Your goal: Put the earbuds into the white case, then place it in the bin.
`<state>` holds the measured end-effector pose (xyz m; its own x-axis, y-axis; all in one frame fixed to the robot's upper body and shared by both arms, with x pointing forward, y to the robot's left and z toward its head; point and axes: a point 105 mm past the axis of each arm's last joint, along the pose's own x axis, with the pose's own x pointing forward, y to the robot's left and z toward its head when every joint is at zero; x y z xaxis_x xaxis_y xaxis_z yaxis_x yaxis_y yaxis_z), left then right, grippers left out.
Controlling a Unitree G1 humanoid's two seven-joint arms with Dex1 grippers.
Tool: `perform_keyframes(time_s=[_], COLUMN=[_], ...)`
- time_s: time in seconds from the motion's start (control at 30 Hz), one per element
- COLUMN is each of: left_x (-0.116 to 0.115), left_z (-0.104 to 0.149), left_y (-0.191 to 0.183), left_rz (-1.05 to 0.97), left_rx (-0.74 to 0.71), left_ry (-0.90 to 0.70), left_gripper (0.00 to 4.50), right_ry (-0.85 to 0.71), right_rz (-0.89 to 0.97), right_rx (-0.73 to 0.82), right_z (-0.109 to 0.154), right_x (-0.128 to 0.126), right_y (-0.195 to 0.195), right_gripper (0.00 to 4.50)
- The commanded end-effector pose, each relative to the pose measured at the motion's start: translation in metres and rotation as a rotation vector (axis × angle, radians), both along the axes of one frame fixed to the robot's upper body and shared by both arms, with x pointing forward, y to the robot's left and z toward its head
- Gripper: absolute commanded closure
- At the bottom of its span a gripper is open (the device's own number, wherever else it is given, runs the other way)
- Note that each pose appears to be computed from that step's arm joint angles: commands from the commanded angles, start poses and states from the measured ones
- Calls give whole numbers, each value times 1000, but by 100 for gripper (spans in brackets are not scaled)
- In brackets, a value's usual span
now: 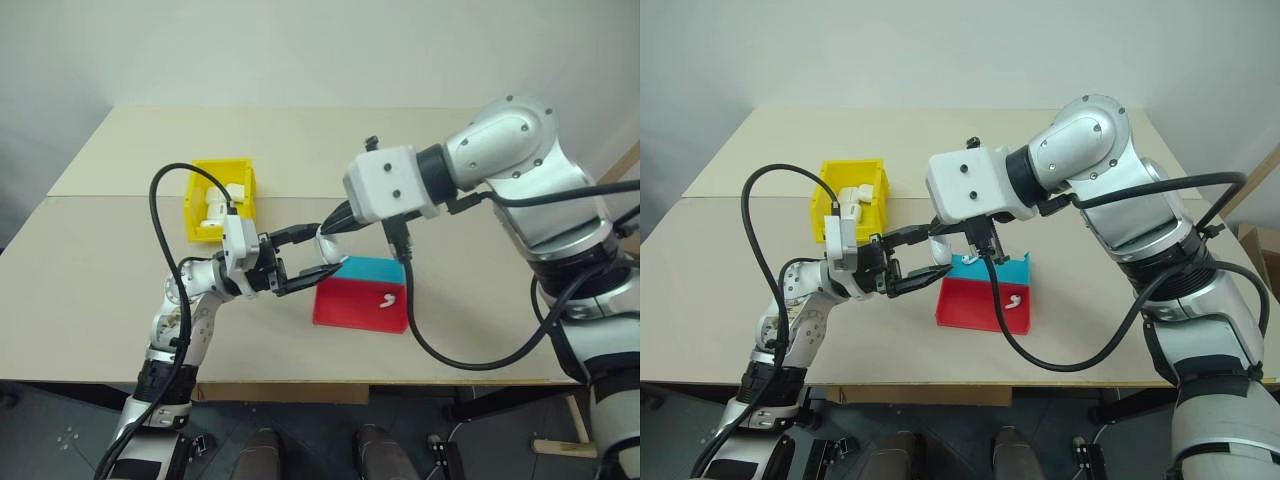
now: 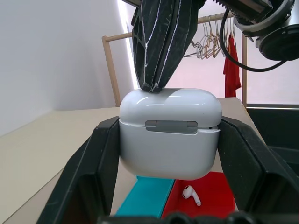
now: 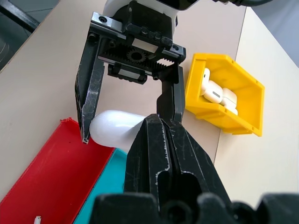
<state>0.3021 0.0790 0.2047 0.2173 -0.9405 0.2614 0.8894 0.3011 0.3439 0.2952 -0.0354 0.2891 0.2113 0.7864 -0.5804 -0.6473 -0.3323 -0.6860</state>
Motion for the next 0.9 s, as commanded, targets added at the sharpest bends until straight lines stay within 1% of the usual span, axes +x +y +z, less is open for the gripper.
perform_keyframes(time_s=[0.03, 0.27, 0.43, 0.57, 0.7, 0.8, 0.9], left_x=[-5, -2, 7, 25, 47, 58, 78], left_z=[29, 32, 45, 51, 47, 47, 46], left_y=[11, 28, 54, 87, 121, 134, 142], left_rz=[30, 122, 282, 506, 741, 835, 935], left_rx=[-82, -78, -89, -29, 53, 87, 138], left_ry=[-86, -76, -79, -58, -19, -12, -7], left_gripper=[169, 169, 169, 169, 169, 169, 169], right_ry=[6, 6, 1, 15, 43, 52, 65], right_rz=[-51, -98, -166, -247, -331, -371, -398], right_rx=[33, 127, 218, 300, 335, 339, 350], right_z=[2, 12, 19, 20, 5, -7, -14], right_x=[7, 12, 17, 23, 28, 30, 31], right_y=[-6, -7, -14, -25, -37, -42, -43], right_gripper=[447, 447, 447, 447, 447, 447, 447])
